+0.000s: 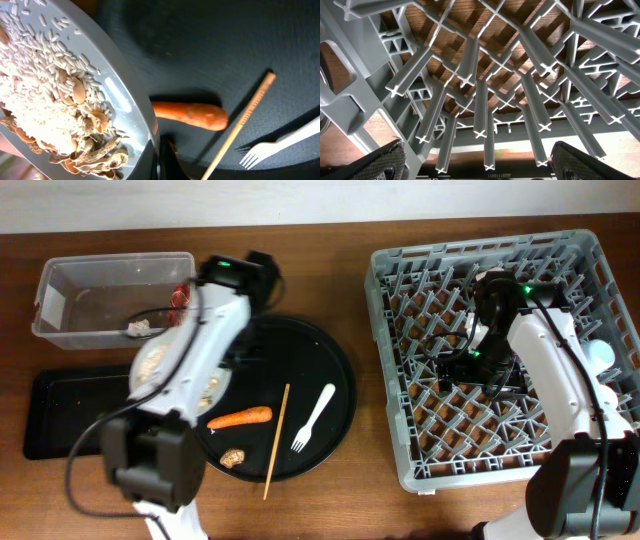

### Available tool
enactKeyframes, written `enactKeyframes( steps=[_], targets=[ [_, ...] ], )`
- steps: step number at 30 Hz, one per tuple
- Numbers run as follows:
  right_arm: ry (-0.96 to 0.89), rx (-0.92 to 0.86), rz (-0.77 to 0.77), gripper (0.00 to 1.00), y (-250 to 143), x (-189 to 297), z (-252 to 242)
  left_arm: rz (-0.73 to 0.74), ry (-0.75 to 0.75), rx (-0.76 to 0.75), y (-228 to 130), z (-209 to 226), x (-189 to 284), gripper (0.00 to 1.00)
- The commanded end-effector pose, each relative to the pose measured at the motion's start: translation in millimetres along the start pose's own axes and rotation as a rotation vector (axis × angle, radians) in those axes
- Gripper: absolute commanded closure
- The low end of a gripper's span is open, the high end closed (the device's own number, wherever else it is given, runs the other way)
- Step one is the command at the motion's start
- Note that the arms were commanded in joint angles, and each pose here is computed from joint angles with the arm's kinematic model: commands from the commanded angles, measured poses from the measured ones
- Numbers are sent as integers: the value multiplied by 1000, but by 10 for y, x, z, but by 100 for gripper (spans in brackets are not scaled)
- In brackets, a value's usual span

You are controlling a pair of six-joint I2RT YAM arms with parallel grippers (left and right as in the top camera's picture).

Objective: Sort waste into correct bins and load items into the dishwasher rack
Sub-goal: 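Carry the white bowl left over the black tray, then tip the white bowl to dump rice and shells onto the black tray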

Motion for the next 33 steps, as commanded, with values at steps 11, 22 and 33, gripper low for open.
enactKeyframes(
  steps=[11, 22, 33],
  targets=[
    [10, -5, -1, 4, -36, 29, -2, -114, -241, 134, 41, 913, 90, 100],
    [9, -5, -1, 4, -36, 29, -2, -199, -517, 236, -38, 1400, 20, 100],
    [10, -5, -1, 4, -36, 29, -2, -342, -760, 278, -73, 1612, -13, 100]
  ],
)
Point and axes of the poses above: each gripper's point midway between its finger pads, its own x axis back along the fingers, its own z axis along the line the jaws close on, y = z × x, the point moved 1 cm from there along x, back along the fingers, and after that the axes turned 14 degrees about -x, right-handed, at the moved point
